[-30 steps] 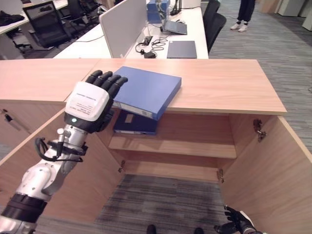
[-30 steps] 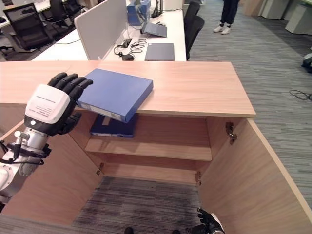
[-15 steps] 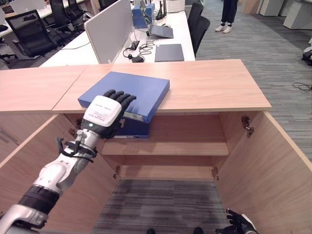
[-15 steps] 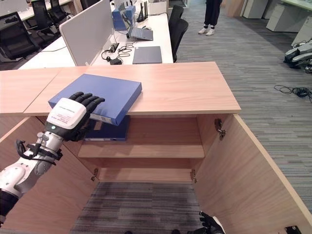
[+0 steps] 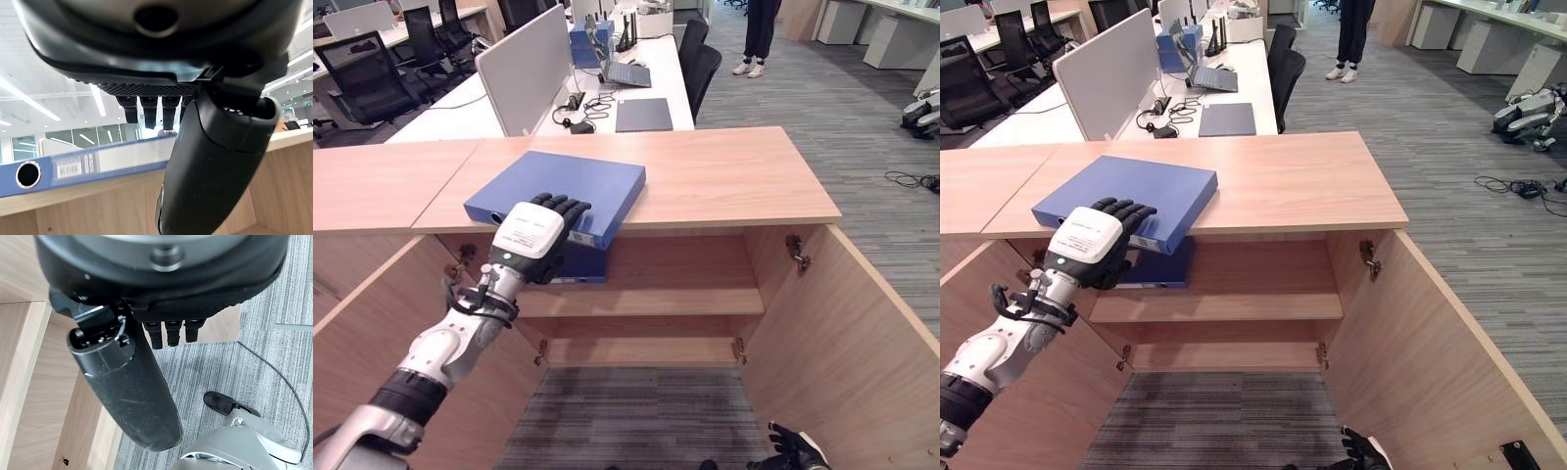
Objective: Put the empty folder in the office cabinet
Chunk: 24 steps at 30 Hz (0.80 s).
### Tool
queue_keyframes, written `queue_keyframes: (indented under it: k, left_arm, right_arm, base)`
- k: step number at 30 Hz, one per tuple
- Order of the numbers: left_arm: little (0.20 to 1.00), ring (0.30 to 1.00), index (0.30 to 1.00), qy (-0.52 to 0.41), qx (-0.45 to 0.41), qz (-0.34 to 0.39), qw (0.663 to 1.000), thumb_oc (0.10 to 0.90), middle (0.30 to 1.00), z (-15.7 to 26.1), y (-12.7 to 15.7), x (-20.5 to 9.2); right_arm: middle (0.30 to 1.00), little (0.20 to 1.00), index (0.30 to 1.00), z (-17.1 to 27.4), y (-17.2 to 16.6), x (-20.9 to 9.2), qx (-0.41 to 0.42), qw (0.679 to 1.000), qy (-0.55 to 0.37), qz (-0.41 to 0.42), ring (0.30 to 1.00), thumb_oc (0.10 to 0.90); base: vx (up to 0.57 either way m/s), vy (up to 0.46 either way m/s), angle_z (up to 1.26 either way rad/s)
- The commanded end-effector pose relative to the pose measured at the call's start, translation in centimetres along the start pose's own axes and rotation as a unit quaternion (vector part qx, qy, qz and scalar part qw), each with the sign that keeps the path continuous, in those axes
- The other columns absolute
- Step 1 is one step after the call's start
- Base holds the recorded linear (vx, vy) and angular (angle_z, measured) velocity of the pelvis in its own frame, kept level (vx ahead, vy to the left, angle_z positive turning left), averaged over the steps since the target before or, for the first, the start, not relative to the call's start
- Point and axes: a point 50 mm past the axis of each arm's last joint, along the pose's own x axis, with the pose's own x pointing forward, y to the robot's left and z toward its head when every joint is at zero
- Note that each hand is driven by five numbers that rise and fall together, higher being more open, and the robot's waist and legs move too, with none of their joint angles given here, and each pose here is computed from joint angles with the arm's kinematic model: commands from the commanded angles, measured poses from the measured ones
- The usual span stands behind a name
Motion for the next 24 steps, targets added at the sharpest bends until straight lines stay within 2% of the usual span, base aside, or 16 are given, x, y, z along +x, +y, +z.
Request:
queue_keyframes:
  k: [1, 16, 17, 18, 19, 24]
  left_arm:
    - [0.9, 0.9, 0.9, 0.02, 0.05, 0.153, 0.987, 0.8, 0.9, -2.0, 8.4, 4.5]
    - [0.9, 0.9, 0.9, 0.021, 0.049, 0.14, 0.989, 0.8, 0.9, -1.9, 8.2, 5.4]
    - [0.796, 0.796, 0.796, 0.021, 0.05, 0.139, 0.989, 0.731, 0.796, -1.9, 8.2, 5.5]
    - [0.519, 0.519, 0.519, 0.021, 0.05, 0.141, 0.989, 0.546, 0.519, -1.9, 8.3, 5.6]
    - [0.3, 0.3, 0.3, 0.022, 0.048, 0.14, 0.989, 0.4, 0.3, -1.9, 8.2, 5.6]
    - [0.3, 0.3, 0.3, 0.016, 0.038, 0.136, 0.99, 0.4, 0.3, -1.6, 8.1, 5.7]
  right_arm:
    - [0.9, 0.9, 0.9, 3.7, -1.8, 0.7, -0.034, 0.997, -0.068, -0.024, 0.9, 0.8]
    - [0.9, 0.9, 0.9, 3.3, -1.3, 0.7, -0.018, 0.998, -0.059, -0.022, 0.9, 0.8]
    - [0.9, 0.9, 0.9, 3.2, -1.3, 0.7, -0.019, 0.998, -0.058, -0.022, 0.9, 0.8]
    - [0.9, 0.9, 0.9, 3.2, -1.3, 0.7, -0.018, 0.998, -0.057, -0.022, 0.9, 0.8]
    - [0.9, 0.9, 0.9, 3.0, -1.2, 0.7, -0.017, 0.998, -0.055, -0.022, 0.9, 0.8]
    - [0.9, 0.9, 0.9, 2.7, -1.2, 0.7, -0.012, 0.998, -0.049, -0.024, 0.9, 0.8]
  base:
    - [-0.01, 0.003, -0.04]
    - [0.0, 0.001, -0.01]
    - [0.0, 0.007, -0.08]
    - [0.0, 0.009, -0.07]
    - [0.0, 0.014, -0.03]
    - [0.0, 0.0, 0.0]
